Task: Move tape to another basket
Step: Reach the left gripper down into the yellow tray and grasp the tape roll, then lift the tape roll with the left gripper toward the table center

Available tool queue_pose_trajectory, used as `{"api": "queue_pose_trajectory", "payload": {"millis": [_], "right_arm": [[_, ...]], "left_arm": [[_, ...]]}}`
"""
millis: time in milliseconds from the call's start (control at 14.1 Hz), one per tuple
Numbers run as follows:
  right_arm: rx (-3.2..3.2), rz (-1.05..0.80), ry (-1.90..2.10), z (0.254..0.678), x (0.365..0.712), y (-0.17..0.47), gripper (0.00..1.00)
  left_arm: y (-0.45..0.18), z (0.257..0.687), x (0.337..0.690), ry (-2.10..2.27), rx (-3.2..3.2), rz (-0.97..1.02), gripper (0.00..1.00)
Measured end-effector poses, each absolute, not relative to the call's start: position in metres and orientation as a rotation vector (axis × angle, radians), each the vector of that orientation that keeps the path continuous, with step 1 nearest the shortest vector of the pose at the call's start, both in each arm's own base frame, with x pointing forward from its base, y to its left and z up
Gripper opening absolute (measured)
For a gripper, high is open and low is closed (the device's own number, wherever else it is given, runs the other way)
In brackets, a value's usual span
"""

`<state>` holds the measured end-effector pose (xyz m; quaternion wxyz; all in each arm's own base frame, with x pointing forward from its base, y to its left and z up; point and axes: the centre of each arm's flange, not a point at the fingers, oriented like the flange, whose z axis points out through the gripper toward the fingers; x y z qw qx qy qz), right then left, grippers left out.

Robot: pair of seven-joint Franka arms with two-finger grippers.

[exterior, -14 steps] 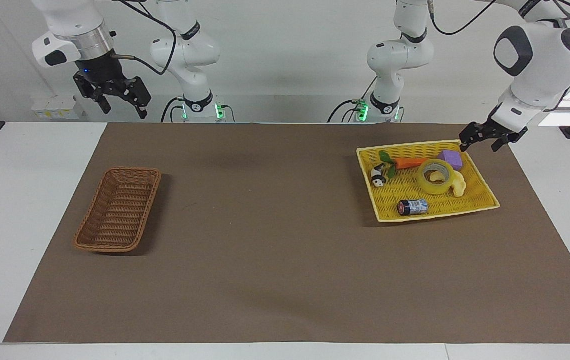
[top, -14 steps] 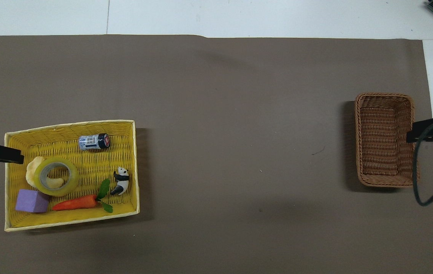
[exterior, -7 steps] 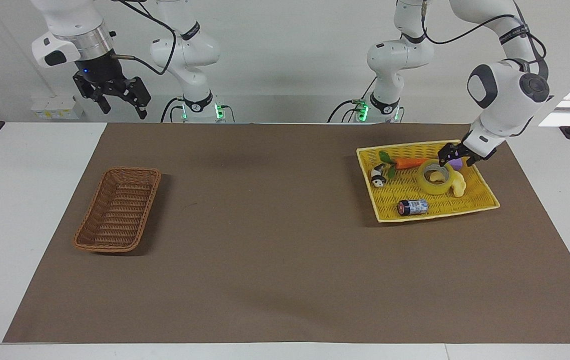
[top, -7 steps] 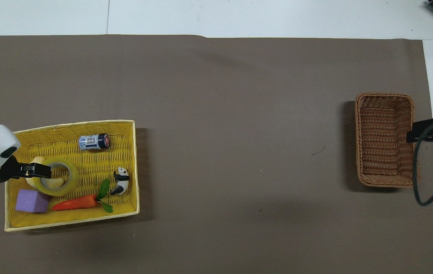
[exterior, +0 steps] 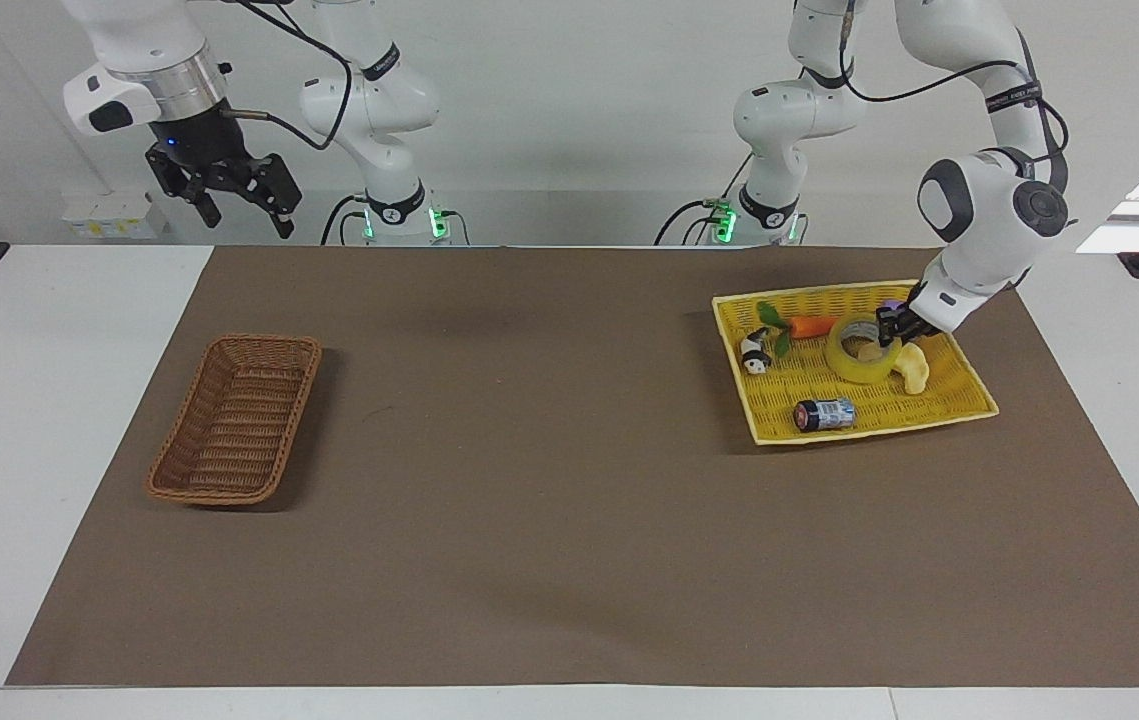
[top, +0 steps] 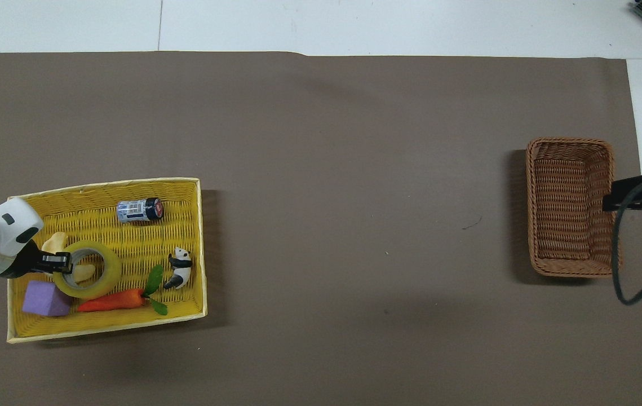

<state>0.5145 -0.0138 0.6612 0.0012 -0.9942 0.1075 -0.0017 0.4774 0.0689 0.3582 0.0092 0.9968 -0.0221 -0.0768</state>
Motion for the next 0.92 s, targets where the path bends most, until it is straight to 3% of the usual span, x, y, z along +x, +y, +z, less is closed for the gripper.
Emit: {"api": "queue_pose_trajectory", "payload": {"millis": [640,924], "right_arm": [[-3.121,-0.005,0.338,0.661,0.515,-0.014,1.0],[-3.121,-0.005,0.338,0.661,0.515,-0.014,1.0]], "left_arm": [[0.005,0.386,0.53,-0.272,3.11,-0.245,0.22],[-0.082,0.467,0.539,-0.356,3.093,-0.311,0.22]]}}
